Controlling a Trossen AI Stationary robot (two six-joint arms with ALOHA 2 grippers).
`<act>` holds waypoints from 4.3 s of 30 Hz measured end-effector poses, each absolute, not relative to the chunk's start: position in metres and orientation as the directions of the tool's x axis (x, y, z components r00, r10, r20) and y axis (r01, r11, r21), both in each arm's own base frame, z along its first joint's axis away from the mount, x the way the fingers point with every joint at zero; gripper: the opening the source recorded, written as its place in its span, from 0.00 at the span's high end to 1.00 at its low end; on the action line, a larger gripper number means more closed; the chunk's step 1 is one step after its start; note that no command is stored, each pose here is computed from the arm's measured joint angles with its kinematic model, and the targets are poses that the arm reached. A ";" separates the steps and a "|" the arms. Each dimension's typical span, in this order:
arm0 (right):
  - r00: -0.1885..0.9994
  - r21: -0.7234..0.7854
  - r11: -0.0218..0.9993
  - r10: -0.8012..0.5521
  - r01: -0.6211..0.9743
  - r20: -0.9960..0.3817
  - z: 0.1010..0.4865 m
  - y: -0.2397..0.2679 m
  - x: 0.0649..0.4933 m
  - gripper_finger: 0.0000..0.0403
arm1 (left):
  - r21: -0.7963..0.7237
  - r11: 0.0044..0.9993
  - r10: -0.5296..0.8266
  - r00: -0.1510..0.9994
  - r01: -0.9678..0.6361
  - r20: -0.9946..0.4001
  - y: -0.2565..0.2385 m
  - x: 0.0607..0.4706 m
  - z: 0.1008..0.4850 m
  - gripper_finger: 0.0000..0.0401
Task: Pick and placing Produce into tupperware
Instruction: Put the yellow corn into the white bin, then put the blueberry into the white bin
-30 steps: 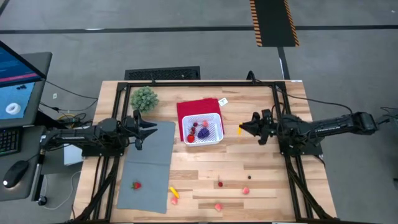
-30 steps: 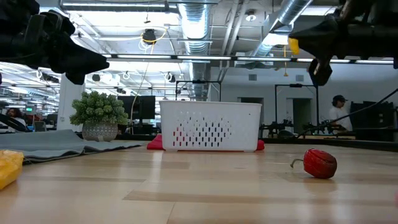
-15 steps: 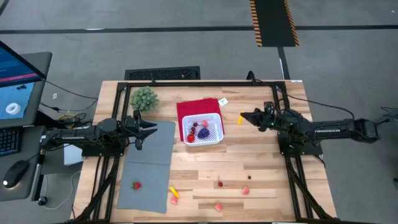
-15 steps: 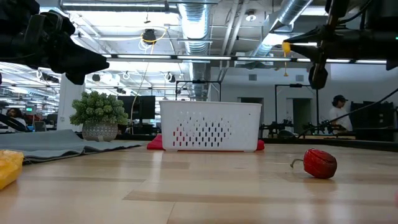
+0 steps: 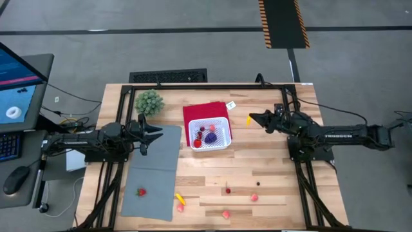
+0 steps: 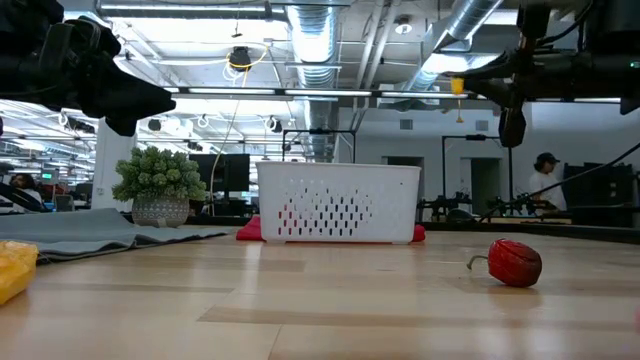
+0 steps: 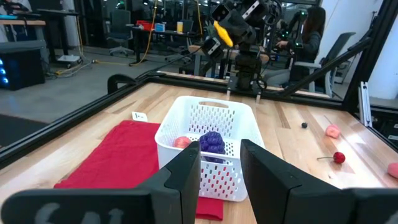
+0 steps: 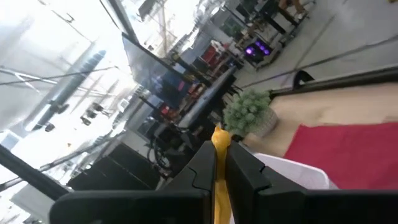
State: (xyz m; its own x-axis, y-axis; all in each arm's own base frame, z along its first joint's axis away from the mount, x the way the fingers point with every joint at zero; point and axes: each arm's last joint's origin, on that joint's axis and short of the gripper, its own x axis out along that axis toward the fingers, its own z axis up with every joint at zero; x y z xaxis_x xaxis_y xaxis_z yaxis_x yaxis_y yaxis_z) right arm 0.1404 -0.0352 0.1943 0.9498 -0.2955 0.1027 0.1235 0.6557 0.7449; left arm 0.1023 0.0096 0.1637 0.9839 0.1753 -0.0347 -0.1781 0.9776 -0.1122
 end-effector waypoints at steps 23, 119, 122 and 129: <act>0.944 0.717 0.667 -0.329 0.205 0.036 0.188 -0.033 0.141 0.88 | -0.112 0.978 0.175 0.984 -0.178 -0.036 0.010 0.102 0.163 0.74; 0.842 0.020 1.000 0.011 0.000 -0.539 0.294 -0.009 0.302 0.57 | -0.112 0.977 0.176 0.984 -0.179 -0.036 0.010 0.102 0.163 0.74; 0.862 0.019 0.998 0.056 -0.054 -0.504 0.306 0.007 0.285 0.59 | -0.112 0.978 0.176 0.984 -0.179 -0.036 0.010 0.102 0.163 0.74; 0.880 0.014 0.981 0.180 -0.194 -0.440 0.314 0.040 0.243 0.63 | -0.112 0.978 0.175 0.984 -0.178 -0.036 0.010 0.102 0.163 0.74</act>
State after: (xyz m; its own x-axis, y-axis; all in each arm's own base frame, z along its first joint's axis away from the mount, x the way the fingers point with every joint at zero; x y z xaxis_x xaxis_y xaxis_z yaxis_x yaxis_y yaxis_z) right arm 0.2430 0.0401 0.3141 0.8798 0.1803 -0.4399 -0.1942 0.9809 0.0137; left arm 0.1023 0.0095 0.1634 0.9839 0.1753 -0.0358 -0.1783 0.9776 -0.1121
